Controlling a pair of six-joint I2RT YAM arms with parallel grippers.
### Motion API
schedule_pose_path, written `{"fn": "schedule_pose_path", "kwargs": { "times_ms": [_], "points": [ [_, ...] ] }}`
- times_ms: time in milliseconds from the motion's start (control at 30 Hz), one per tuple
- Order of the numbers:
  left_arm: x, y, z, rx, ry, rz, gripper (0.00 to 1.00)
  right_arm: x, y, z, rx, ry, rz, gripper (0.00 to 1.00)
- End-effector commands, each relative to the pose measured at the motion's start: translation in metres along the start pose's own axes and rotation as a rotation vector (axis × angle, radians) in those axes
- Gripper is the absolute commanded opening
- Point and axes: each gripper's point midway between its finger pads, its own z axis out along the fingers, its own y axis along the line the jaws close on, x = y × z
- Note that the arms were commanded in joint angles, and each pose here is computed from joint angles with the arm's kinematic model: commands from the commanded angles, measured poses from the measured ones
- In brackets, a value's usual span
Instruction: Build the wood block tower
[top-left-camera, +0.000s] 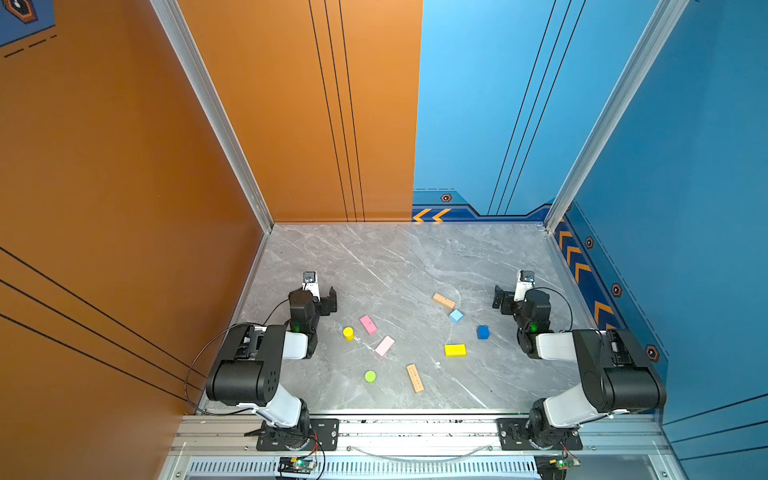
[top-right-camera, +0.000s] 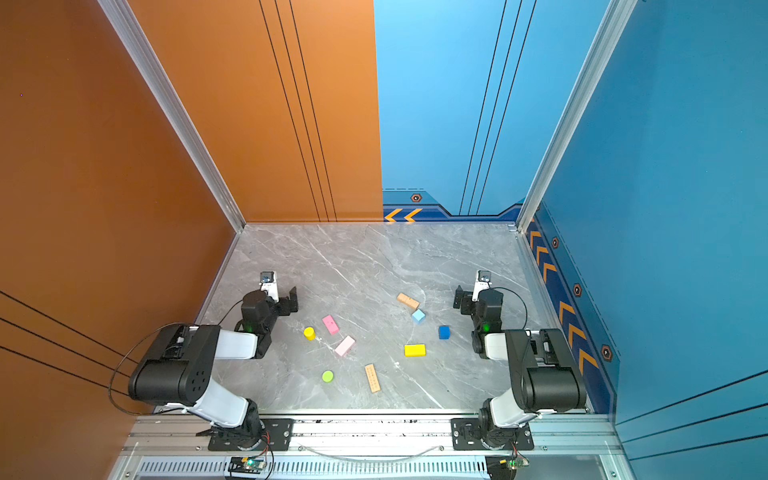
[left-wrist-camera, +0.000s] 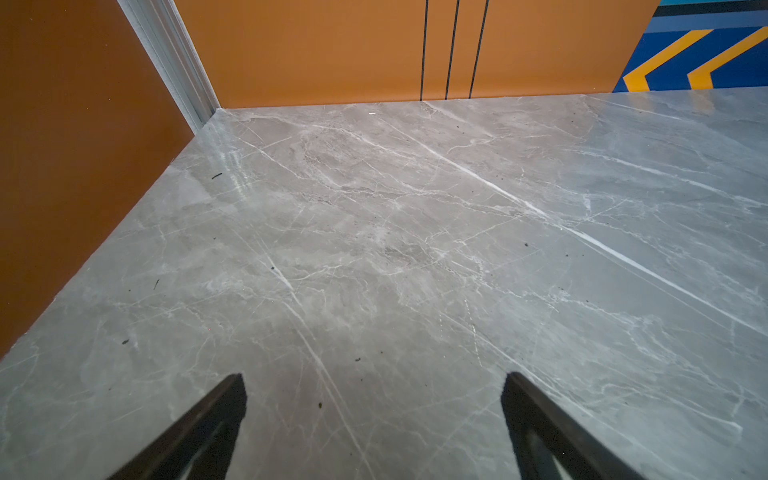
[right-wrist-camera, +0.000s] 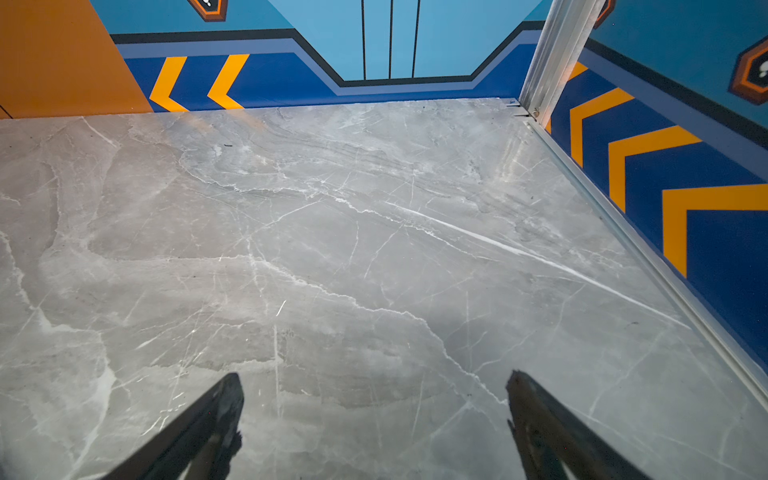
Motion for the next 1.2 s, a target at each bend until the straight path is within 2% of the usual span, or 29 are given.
{"fn": "schedule_pose_path", "kwargs": {
  "times_ms": [0,900,967,1167],
  "points": [
    [-0.006,0.002,0.001,-0.018,-0.009,-0.001,0.98,-0.007,0.001,0.002,-0.011,-0.014,0.011,1.0],
    [-0.007,0.002,0.0,-0.023,-0.011,0.003,0.99,-0.007,0.001,0.002,-0.005,-0.016,0.005,1.0],
    [-0.011,0.003,0.001,-0.039,-0.012,0.005,0.96,-0.01,-0.002,0.003,0.032,-0.021,0.008,1.0],
    [-0.043,-0.006,-0.016,-0.041,0.045,0.05,0.92,-0.036,-0.005,-0.006,0.12,0.1,-0.006,0.97]
  ]
}}
